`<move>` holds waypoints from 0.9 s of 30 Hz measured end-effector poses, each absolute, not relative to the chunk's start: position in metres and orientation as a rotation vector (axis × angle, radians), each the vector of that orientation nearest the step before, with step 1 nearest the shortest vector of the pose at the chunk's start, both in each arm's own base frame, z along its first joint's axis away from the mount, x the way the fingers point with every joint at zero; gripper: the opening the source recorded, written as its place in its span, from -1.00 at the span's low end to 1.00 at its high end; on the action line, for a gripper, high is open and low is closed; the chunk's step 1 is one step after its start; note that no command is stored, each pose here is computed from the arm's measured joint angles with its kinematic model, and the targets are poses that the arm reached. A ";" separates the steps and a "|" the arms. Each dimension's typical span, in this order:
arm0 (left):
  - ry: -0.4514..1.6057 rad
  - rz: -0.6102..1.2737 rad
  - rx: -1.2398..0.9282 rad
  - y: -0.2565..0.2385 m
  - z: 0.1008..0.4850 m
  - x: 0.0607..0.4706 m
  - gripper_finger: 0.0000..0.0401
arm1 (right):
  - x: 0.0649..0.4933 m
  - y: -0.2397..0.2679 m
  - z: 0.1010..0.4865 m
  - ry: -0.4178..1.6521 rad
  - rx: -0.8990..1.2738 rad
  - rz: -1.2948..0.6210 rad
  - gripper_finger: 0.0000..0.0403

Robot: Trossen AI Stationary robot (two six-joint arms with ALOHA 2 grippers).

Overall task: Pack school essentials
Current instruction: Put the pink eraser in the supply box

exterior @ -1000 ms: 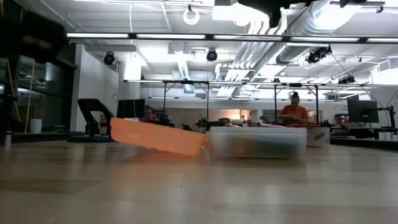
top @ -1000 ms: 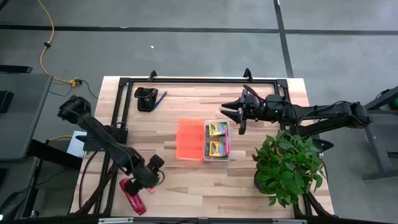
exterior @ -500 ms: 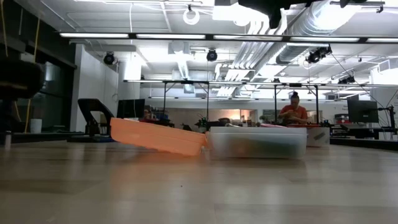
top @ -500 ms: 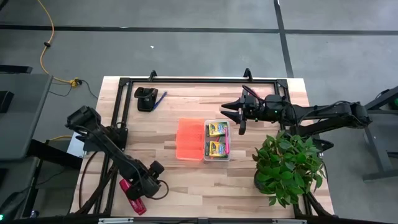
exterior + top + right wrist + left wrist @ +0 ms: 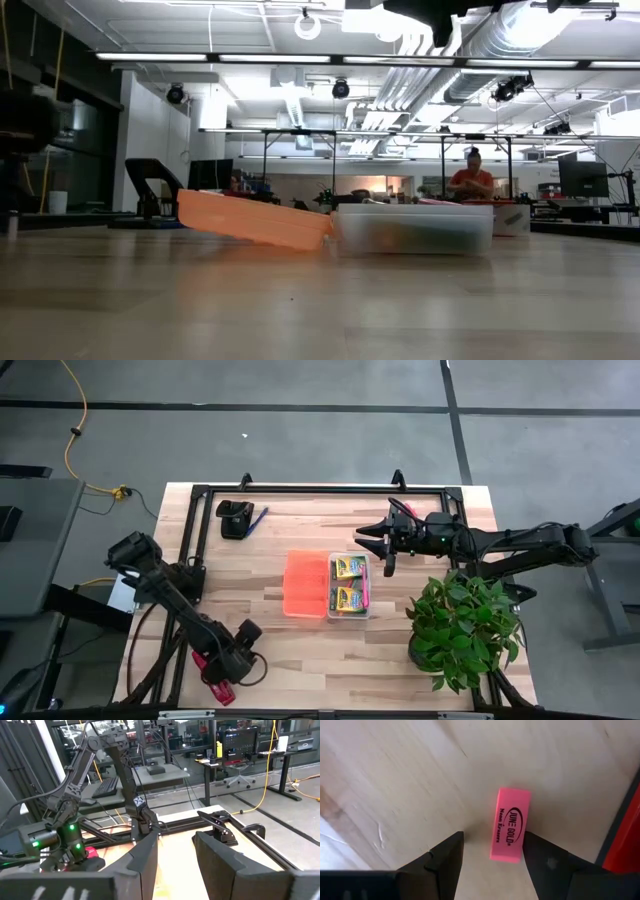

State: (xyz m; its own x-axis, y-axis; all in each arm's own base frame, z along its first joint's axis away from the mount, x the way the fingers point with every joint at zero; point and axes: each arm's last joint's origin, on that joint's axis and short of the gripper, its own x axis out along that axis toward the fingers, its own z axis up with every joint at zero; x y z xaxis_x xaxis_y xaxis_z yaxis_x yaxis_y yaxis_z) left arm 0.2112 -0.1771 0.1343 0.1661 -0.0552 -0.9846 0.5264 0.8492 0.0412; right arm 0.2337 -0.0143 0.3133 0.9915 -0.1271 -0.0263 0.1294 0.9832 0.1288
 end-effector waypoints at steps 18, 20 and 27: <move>1.287 -0.463 0.505 -0.178 0.136 0.213 -0.05 | 0.234 -0.014 0.313 0.019 0.133 -0.130 -0.38; 1.271 -0.486 0.523 -0.180 0.136 0.214 -0.05 | 0.234 -0.014 0.313 0.019 0.133 -0.131 -0.38; 1.231 -0.654 0.564 -0.183 0.136 0.216 -0.05 | 0.234 -0.014 0.313 0.018 0.155 -0.131 -0.38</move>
